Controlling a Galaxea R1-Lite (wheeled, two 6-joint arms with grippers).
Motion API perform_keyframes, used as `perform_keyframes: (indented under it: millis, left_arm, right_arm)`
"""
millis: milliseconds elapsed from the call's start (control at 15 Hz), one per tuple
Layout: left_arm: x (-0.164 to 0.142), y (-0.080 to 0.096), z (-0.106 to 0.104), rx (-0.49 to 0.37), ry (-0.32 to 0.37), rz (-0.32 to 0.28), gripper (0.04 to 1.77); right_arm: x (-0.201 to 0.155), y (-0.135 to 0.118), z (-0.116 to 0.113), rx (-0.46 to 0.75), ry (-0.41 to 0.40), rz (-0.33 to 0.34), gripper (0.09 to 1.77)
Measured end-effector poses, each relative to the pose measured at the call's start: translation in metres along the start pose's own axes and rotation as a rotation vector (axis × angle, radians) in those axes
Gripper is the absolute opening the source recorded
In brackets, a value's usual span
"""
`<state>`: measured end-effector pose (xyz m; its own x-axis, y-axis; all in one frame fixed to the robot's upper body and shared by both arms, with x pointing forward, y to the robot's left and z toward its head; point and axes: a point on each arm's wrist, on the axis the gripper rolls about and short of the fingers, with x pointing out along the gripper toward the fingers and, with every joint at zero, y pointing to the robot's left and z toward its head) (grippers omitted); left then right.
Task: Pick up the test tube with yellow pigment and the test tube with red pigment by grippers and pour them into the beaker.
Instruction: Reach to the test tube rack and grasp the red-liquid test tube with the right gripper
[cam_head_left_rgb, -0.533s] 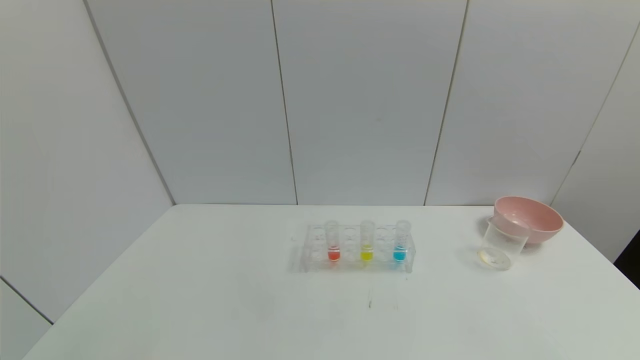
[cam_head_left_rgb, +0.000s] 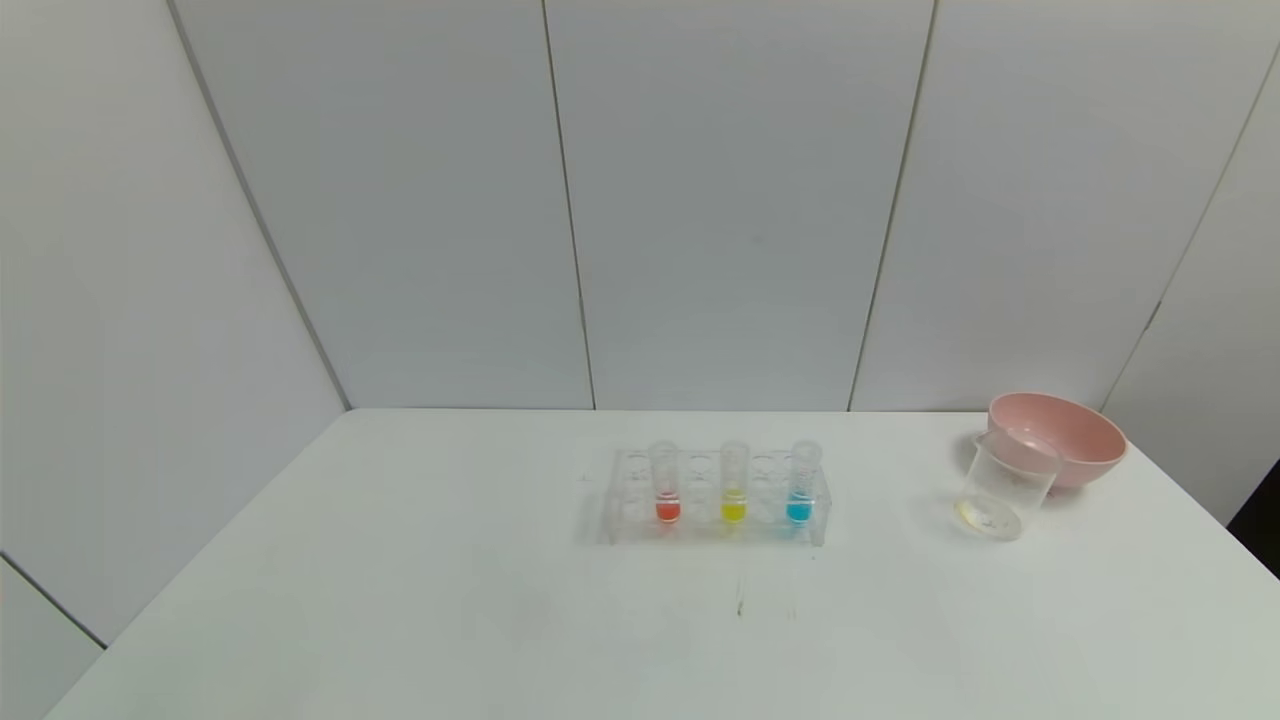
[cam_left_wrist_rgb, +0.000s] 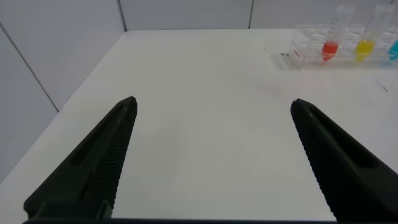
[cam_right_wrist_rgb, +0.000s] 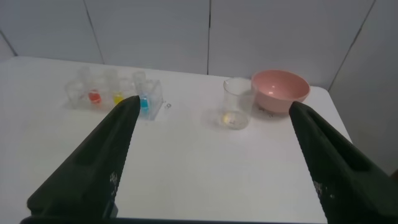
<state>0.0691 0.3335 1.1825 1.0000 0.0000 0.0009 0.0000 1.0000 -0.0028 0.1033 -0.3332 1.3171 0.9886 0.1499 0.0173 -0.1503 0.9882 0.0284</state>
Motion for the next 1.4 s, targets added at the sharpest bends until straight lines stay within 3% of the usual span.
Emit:
perform_keyframes:
  millis: [267, 467, 733, 1067, 1400]
  left_arm:
    - [0.0, 0.0, 0.0, 0.0, 0.0, 0.0, 1.76]
    - [0.0, 0.0, 0.0, 0.0, 0.0, 0.0, 1.76]
    - [0.0, 0.0, 0.0, 0.0, 0.0, 0.0, 1.76]
    - [0.0, 0.0, 0.0, 0.0, 0.0, 0.0, 1.76]
    - [0.0, 0.0, 0.0, 0.0, 0.0, 0.0, 1.76]
  right_arm:
    - [0.066, -0.005, 0.048, 0.02, 0.009, 0.06, 1.71]
    - [0.13, 0.002, 0.055, 0.043, 0.044, 0.071, 1.71]
    - [0.194, 0.065, 0.038, 0.051, 0.046, 0.028, 1.71]
    - [0.235, 0.161, 0.012, 0.08, -0.001, -0.029, 1.71]
    - [0.273, 0.22, -0.025, 0.131, -0.011, -0.093, 1.71]
